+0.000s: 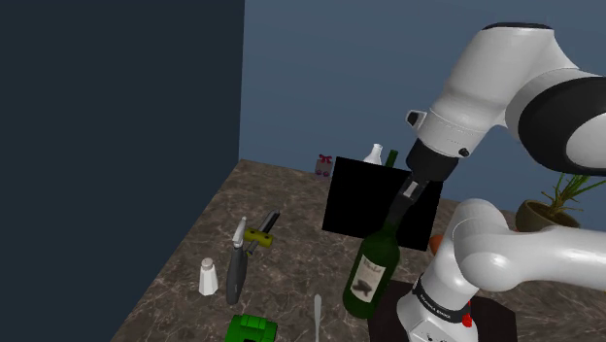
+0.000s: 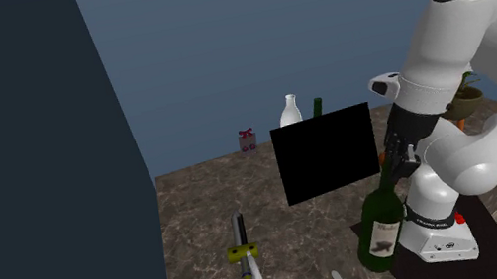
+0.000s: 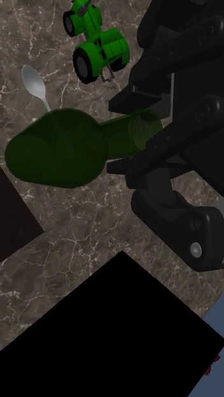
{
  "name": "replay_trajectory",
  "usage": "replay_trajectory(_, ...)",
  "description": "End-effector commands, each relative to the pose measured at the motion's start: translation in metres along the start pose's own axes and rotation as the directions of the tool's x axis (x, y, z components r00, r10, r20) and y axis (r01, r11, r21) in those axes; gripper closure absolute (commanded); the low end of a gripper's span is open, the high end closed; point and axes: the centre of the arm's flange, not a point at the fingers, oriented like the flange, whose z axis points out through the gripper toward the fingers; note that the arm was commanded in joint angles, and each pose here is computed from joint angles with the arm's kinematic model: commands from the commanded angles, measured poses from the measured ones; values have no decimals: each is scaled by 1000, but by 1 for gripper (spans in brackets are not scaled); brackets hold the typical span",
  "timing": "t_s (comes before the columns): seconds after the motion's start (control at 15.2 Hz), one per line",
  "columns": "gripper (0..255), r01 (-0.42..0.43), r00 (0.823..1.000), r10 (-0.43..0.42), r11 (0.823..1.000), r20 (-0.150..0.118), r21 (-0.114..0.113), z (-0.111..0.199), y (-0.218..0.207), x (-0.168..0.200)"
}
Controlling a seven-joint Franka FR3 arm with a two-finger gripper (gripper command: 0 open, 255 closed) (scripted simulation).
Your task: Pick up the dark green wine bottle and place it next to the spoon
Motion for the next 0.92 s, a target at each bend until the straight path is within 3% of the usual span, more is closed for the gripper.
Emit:
replay_trajectory(0.0, 255, 0, 1000, 0, 1000, -1, 0, 10, 0, -2)
replay_trajectory(0.86, 255, 0, 1000, 0, 1000, -1, 0, 67, -2, -8)
